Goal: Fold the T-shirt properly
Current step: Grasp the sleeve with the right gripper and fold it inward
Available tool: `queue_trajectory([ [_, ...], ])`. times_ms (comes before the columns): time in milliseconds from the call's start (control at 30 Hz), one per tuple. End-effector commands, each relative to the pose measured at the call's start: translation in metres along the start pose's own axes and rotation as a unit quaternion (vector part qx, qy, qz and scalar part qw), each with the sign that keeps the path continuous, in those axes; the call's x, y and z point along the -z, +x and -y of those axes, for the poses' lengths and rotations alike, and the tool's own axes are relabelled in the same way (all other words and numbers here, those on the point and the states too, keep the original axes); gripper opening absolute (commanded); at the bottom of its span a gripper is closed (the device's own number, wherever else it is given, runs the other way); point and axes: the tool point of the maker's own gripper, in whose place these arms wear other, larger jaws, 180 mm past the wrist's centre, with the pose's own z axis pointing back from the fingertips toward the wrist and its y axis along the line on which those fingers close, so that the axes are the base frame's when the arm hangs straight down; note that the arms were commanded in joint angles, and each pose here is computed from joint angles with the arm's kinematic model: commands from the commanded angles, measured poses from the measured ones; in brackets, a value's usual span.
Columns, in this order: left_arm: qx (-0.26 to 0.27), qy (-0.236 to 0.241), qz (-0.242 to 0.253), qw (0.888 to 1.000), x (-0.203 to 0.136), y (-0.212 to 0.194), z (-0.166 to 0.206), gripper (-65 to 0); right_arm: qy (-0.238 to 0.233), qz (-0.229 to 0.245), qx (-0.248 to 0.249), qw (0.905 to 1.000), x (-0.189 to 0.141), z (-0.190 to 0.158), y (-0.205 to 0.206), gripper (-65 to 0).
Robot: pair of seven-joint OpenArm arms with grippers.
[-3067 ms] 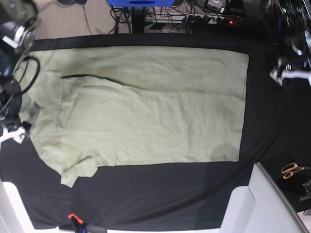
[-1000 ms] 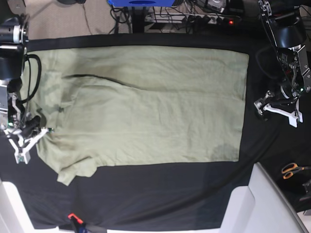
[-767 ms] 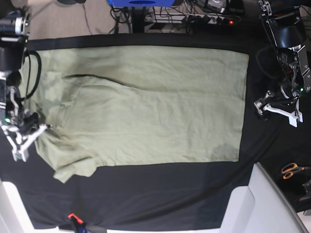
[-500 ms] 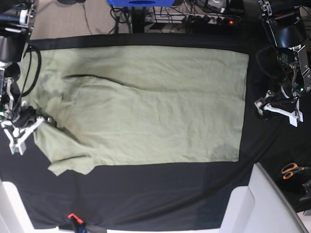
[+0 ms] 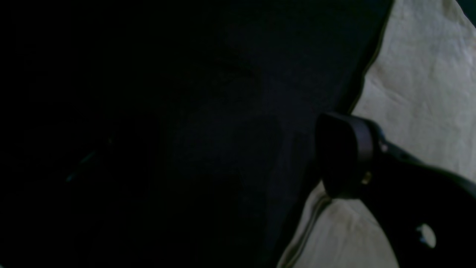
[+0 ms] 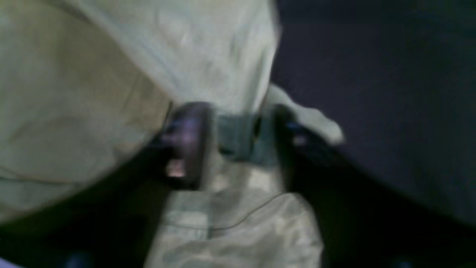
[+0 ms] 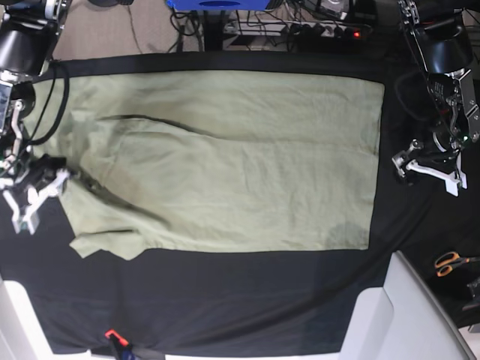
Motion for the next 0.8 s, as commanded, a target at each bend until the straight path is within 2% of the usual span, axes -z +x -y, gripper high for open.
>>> queue_trajectory([
  [0,0.004,-0.001,0.027,1.000,-0.005,0.023,-0.002,0.0,-0.001,0.041,-0.005,0.9991,-0.009,0.001,0.028,-26.4],
  [33,0.004,-0.001,0.027,1.000,-0.005,0.023,-0.002,0.0,-0.002,0.049,-0.005,0.9988,-0.011,0.001,0.035,-23.7],
  [100,0.004,-0.001,0.027,1.000,-0.005,0.023,-0.002,0.0,0.002,0.072,0.001,0.9974,-0.008,0.001,0.055,-23.1],
  [167,0.004,-0.001,0.027,1.000,-0.005,0.023,-0.002,0.0,0.016,0.082,0.015,0.9964,0.008,-0.001,0.071,-23.1],
  [267,0.004,-0.001,0.027,1.000,-0.005,0.023,-0.002,0.0,0.033,0.071,0.053,0.9956,0.041,0.008,0.081,-23.1],
  [367,0.004,-0.001,0.027,1.000,-0.005,0.023,-0.002,0.0,0.049,0.063,0.098,0.9920,0.071,0.012,0.082,-23.1],
  [500,0.005,0.002,0.026,1.000,-0.006,0.022,-0.005,0.0,0.053,0.074,0.147,0.9849,0.091,0.022,0.083,-23.1],
  [633,0.006,0.004,0.024,1.000,-0.006,0.020,-0.007,0.0,0.055,0.082,0.171,0.9804,0.099,0.023,0.080,-23.0],
  [767,0.006,0.003,0.024,1.000,-0.006,0.019,-0.006,0.0,0.060,0.071,0.175,0.9803,0.103,0.016,0.070,-23.0],
])
